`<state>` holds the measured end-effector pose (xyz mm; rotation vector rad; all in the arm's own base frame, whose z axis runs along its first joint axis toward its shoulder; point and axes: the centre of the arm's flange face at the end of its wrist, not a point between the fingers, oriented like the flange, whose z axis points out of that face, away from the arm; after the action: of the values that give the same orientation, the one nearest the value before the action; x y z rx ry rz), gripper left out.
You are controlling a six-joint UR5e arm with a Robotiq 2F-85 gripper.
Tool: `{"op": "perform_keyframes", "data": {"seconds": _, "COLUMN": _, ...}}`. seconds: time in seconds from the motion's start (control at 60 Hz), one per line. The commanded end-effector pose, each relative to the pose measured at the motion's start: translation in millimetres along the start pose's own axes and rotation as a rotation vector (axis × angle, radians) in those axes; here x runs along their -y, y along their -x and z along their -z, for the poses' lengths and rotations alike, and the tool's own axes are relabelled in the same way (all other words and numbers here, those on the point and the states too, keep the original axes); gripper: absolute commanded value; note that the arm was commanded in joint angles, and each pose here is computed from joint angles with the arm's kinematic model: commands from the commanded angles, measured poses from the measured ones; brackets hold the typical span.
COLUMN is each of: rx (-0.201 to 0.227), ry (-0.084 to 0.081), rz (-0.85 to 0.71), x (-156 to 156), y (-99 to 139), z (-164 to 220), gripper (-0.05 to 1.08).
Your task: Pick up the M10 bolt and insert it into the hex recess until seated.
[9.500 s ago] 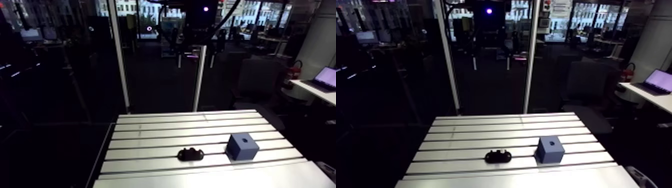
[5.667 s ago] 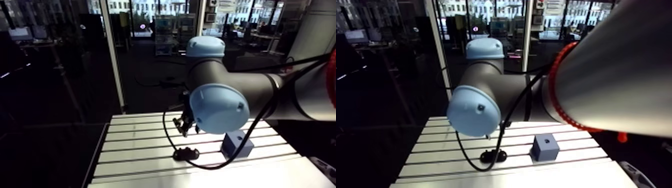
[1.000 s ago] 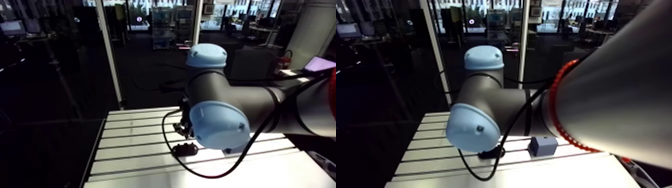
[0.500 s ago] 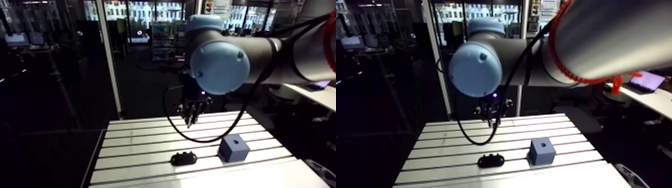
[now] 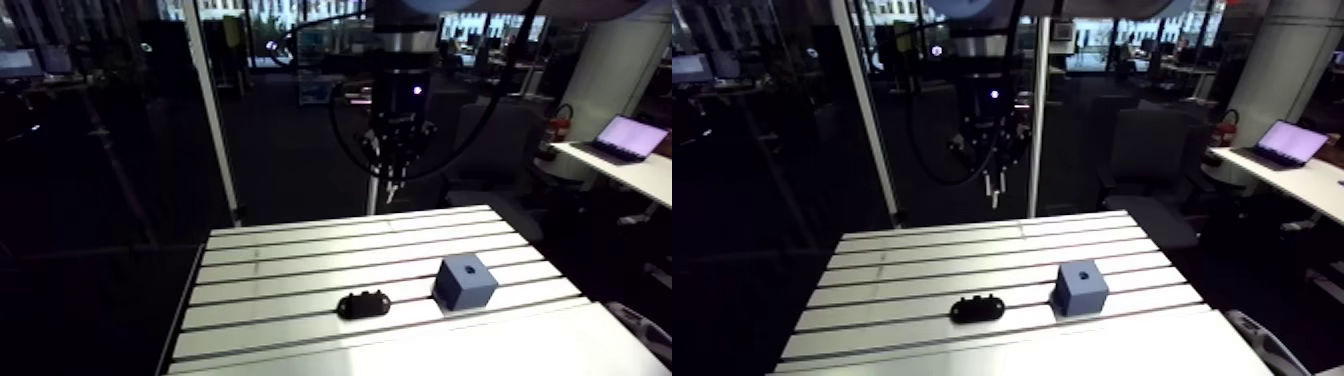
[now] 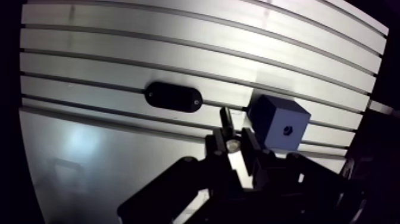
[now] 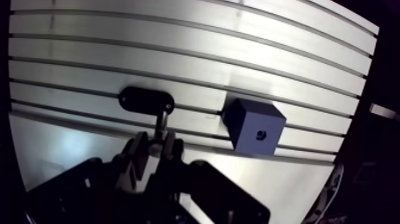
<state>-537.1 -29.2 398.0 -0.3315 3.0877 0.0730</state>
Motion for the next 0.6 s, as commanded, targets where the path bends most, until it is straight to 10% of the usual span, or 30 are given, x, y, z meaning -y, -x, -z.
{"op": "perform_keyframes", "data": {"seconds": 0.017, "rx": 0.076, "ry": -0.016, "rz": 0.113, "x": -24.7, "y": -18.9, "z": 12.6, "gripper": 1.08}}
{"op": "perform_keyframes", "data": {"seconds": 0.4, "rx": 0.124, "ry": -0.031, "rz": 0.284, "x": -57.7, "y": -14.4, "z": 9.0, "gripper": 1.08}}
{"op": "perform_keyframes", "data": {"seconds": 0.6, "rx": 0.219, "ry": -0.046, "rz": 0.337, "x": -80.8, "y": -4.6, "z": -5.6, "gripper": 1.08}}
